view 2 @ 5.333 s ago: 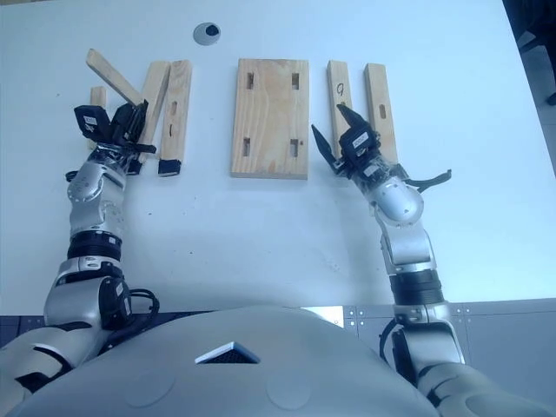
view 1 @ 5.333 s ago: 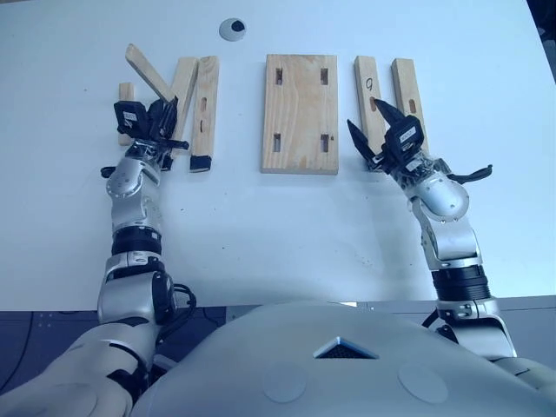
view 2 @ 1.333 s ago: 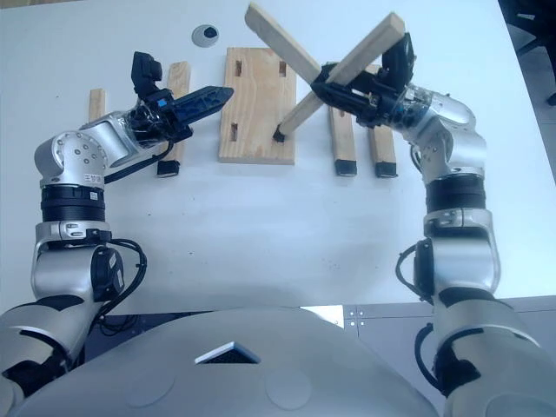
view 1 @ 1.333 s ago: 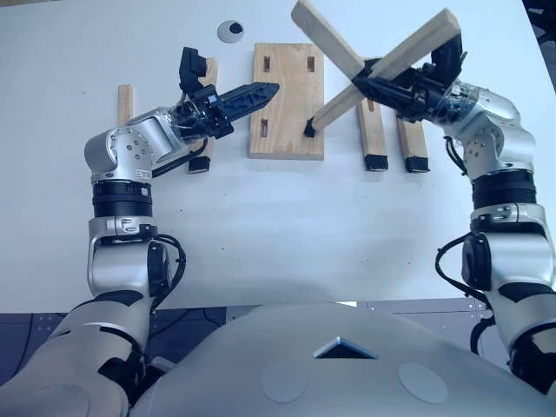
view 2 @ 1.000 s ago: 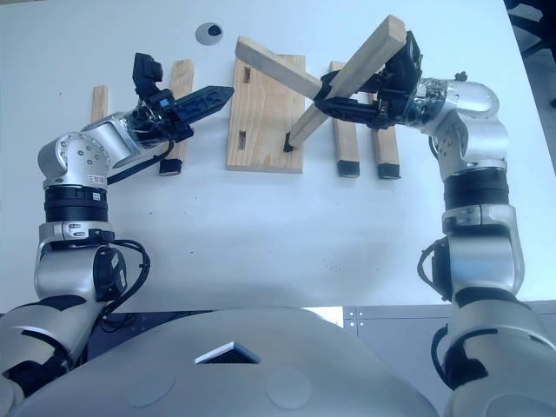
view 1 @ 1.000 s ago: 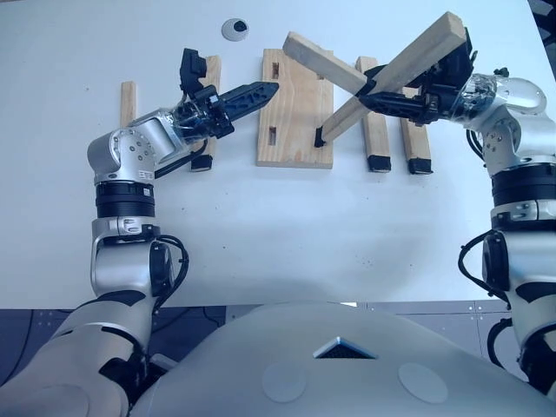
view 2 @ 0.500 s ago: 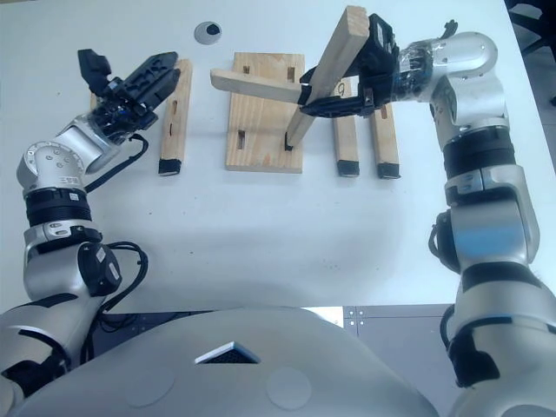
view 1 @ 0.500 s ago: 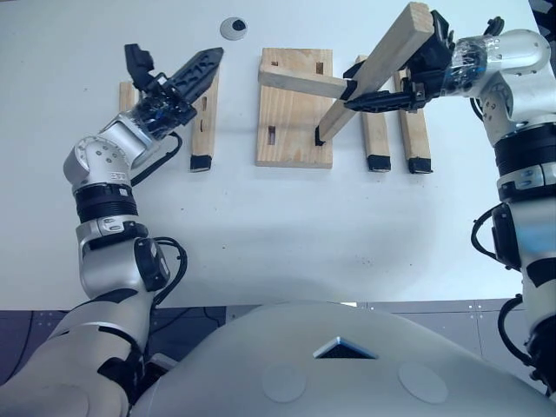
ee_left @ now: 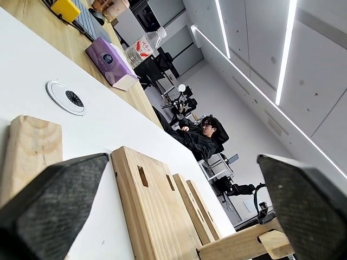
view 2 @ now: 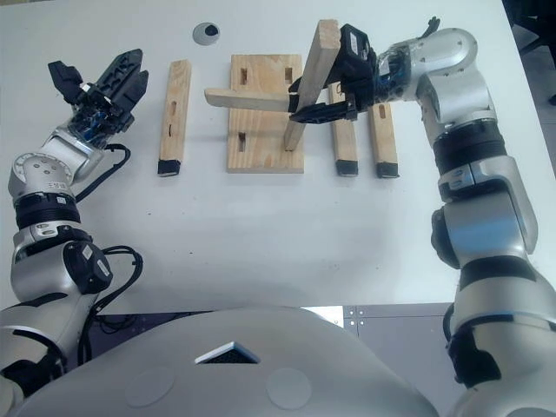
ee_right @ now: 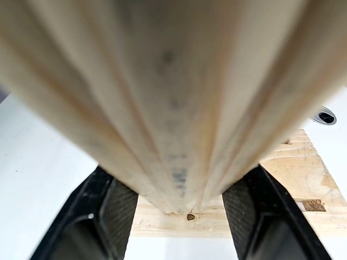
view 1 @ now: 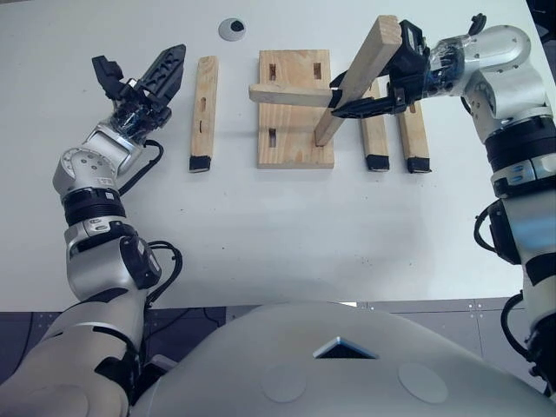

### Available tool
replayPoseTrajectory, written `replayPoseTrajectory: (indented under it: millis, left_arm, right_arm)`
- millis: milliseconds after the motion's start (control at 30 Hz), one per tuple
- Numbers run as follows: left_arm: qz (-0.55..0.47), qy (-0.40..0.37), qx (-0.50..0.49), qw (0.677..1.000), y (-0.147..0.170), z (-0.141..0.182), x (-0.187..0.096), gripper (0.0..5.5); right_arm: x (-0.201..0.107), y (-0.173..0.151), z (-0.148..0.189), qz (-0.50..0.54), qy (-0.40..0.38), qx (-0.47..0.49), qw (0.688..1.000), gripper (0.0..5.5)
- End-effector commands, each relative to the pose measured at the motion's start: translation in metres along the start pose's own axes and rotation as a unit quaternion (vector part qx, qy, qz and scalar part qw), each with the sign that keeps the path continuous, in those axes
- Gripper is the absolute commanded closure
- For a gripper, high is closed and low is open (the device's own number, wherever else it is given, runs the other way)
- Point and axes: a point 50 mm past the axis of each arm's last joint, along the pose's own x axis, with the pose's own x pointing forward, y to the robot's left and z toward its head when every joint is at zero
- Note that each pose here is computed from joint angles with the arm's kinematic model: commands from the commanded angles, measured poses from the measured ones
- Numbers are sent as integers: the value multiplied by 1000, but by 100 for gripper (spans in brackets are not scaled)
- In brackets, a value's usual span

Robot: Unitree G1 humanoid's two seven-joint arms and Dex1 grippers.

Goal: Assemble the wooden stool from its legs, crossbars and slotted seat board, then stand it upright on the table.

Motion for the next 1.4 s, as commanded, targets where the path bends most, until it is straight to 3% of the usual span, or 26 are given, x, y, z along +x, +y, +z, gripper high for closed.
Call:
replayPoseTrajectory:
  millis: [33, 167, 267, 400, 533, 633, 767, 1133, 1400]
  left_arm:
    - [12, -1, 22, 1000, -4, 9, 8, 45]
    - [-6, 11, 37, 999, -14, 7, 18, 45]
    - [-26, 10, 45, 999, -24, 12, 25, 45]
    - [-29, 13, 53, 998, -28, 12, 24, 45]
    - [-24, 21, 59, 998, -27, 5, 21, 45]
    - [-2, 27, 68, 997, -23, 3, 18, 45]
    - [17, 35, 85, 996, -20, 1, 20, 45]
    - [25, 34, 89, 995, -19, -7, 24, 45]
    - [23, 28, 94, 995, -20, -7, 23, 45]
  right_arm:
    - [10, 33, -72, -37, 108, 121, 986, 345]
    - [-17, 17, -39, -96, 78, 48, 991, 256]
    - [-36, 20, -37, -113, 110, 27, 987, 212]
    - [-51, 34, -52, -195, 125, 33, 972, 212]
    - [-48, 48, -60, -392, 30, 159, 906, 212]
    - [-35, 71, -59, -436, 7, 233, 869, 212]
    - [-14, 89, -58, -450, 12, 288, 845, 212]
    - [3, 96, -80, -472, 101, 314, 818, 212]
    - [6, 95, -79, -470, 101, 319, 817, 329]
